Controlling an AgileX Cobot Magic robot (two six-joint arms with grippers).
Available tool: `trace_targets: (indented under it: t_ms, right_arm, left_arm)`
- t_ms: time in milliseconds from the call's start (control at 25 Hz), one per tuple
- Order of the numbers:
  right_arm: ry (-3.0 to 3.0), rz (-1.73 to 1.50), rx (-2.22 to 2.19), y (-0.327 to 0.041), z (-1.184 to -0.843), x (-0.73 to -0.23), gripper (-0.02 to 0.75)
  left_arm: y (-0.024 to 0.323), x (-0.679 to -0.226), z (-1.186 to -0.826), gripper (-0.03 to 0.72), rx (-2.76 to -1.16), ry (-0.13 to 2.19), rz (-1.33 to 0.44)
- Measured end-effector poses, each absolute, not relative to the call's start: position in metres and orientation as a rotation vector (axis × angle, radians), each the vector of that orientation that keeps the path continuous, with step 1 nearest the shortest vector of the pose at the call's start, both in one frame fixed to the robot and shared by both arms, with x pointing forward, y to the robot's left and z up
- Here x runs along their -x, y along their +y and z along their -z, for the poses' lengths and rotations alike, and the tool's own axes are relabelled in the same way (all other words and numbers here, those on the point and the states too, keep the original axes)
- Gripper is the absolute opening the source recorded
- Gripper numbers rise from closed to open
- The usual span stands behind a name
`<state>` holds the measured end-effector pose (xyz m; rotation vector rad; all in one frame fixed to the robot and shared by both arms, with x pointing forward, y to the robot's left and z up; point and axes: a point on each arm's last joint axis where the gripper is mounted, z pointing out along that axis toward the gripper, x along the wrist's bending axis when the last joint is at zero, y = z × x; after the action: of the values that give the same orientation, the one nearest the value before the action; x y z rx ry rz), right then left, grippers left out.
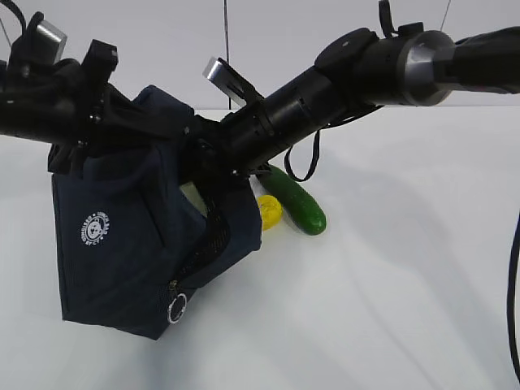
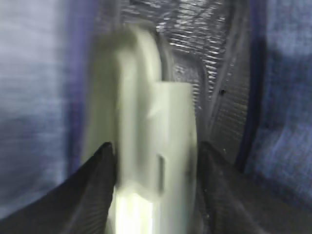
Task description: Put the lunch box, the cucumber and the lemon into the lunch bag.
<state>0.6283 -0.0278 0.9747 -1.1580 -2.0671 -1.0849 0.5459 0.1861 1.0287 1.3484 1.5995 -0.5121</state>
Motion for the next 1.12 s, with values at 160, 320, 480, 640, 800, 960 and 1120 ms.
trace_targets:
  t_ms: [160,320,480,640,800,960,1120]
  right_arm:
    - [-2.089,1.077,1.151,-0.029,-0.974,-0.628,0.394]
    - [-2.097,1.074,1.148,-0.029,-0.973,-0.628,0.397]
    - [-2.074,1.076,1.133,-0.028,-0.975,-0.627,0.406]
    - [-2.075,1.079,1.124,-0.028,-0.976,-0.627,0.422]
    - [-2.08,1.064,1.091,-0.03,-0.977,-0.626,0.424]
    - [-2.131,1.012,1.037,-0.041,-0.984,-0.629,0.428]
    - [-2.204,1.025,1.031,-0.046,-1.002,-0.638,0.429]
  left_arm:
    - [0.188,-0.548,-1.027,-0.005,-1.355,1.615,0.47]
    - [0.188,-0.55,-1.023,-0.005,-1.355,1.629,0.466]
    - [0.188,-0.551,-1.02,-0.005,-1.358,1.635,0.479]
    - [0.188,-0.551,-1.02,-0.005,-1.359,1.633,0.481]
    - [0.188,-0.551,-1.02,-0.005,-1.359,1.633,0.481]
    - [0.188,-0.551,-1.02,-0.005,-1.366,1.632,0.478]
    - [0.188,-0.55,-1.02,-0.005,-1.372,1.631,0.478]
